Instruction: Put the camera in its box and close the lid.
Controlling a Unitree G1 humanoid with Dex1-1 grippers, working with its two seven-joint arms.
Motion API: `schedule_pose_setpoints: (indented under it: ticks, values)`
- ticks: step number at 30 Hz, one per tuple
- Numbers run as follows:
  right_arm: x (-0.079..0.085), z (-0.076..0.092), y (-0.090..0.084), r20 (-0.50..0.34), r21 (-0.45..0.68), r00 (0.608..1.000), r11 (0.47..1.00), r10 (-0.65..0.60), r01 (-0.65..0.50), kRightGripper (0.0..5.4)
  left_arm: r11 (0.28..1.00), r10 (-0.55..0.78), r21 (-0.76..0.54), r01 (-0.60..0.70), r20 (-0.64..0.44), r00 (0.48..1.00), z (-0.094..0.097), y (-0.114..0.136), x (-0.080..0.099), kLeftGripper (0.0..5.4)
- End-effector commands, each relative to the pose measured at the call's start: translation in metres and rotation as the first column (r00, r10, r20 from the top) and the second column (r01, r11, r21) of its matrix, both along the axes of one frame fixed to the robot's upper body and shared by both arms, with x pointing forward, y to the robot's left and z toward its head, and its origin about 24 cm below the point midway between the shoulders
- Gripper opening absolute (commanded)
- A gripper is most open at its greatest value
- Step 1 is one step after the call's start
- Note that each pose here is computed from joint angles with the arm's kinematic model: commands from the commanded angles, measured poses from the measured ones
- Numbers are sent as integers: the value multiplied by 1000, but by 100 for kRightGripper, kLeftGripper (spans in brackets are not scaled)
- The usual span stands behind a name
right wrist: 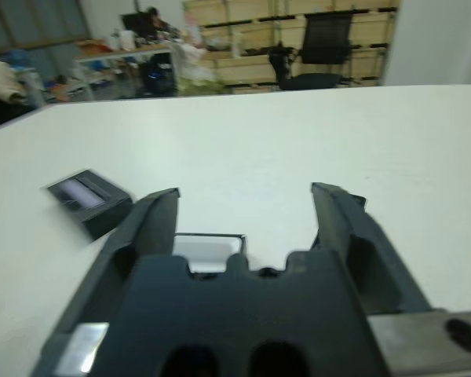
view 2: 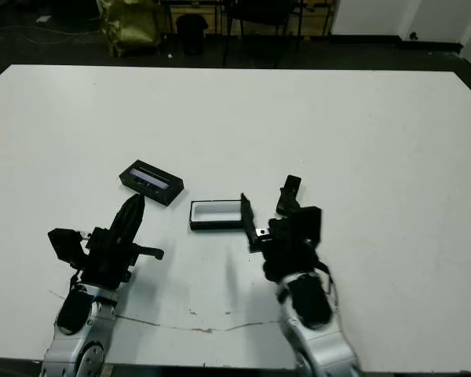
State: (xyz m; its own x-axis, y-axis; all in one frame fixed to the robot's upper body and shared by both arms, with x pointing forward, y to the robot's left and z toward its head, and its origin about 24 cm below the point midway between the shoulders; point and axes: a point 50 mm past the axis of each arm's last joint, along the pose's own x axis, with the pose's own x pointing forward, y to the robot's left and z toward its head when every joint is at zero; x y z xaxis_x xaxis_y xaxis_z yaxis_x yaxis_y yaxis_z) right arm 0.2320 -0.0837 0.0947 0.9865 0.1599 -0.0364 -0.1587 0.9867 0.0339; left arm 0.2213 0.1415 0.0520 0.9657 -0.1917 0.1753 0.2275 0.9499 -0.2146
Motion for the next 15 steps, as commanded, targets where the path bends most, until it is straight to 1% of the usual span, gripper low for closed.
schedule_pose_setpoints:
  ticks: [1, 3, 5, 6, 9, 11, 15]
  values:
    - [16, -8, 5, -44, -14, 997, 998, -67, 67, 436, 1000, 4, 10, -4, -32, 999, -5, 3, -2, 0]
    - [24, -9, 8, -58, -8, 992, 994, -111, 111, 478, 1000, 8, 14, -7, -37, 999, -5, 3, -2, 0]
    - [31, -10, 11, -61, 22, 987, 989, -148, 149, 525, 1000, 13, 19, -12, -38, 999, -5, 4, -2, 0]
    - [35, -10, 12, -61, 35, 985, 986, -163, 166, 538, 1000, 13, 19, -13, -38, 999, -5, 4, -2, 0]
    - [45, -9, 14, -48, 26, 971, 972, -232, 234, 538, 1000, 5, 9, -4, -35, 999, -5, 5, -2, 0]
    - [49, -7, 15, -45, 39, 961, 961, -273, 274, 538, 1000, 4, 7, -3, -43, 999, -5, 6, -2, 0]
    - [55, -4, 11, -25, 52, 951, 949, -309, 310, 538, 1000, 4, 17, -3, -47, 999, -7, 7, -3, 0]
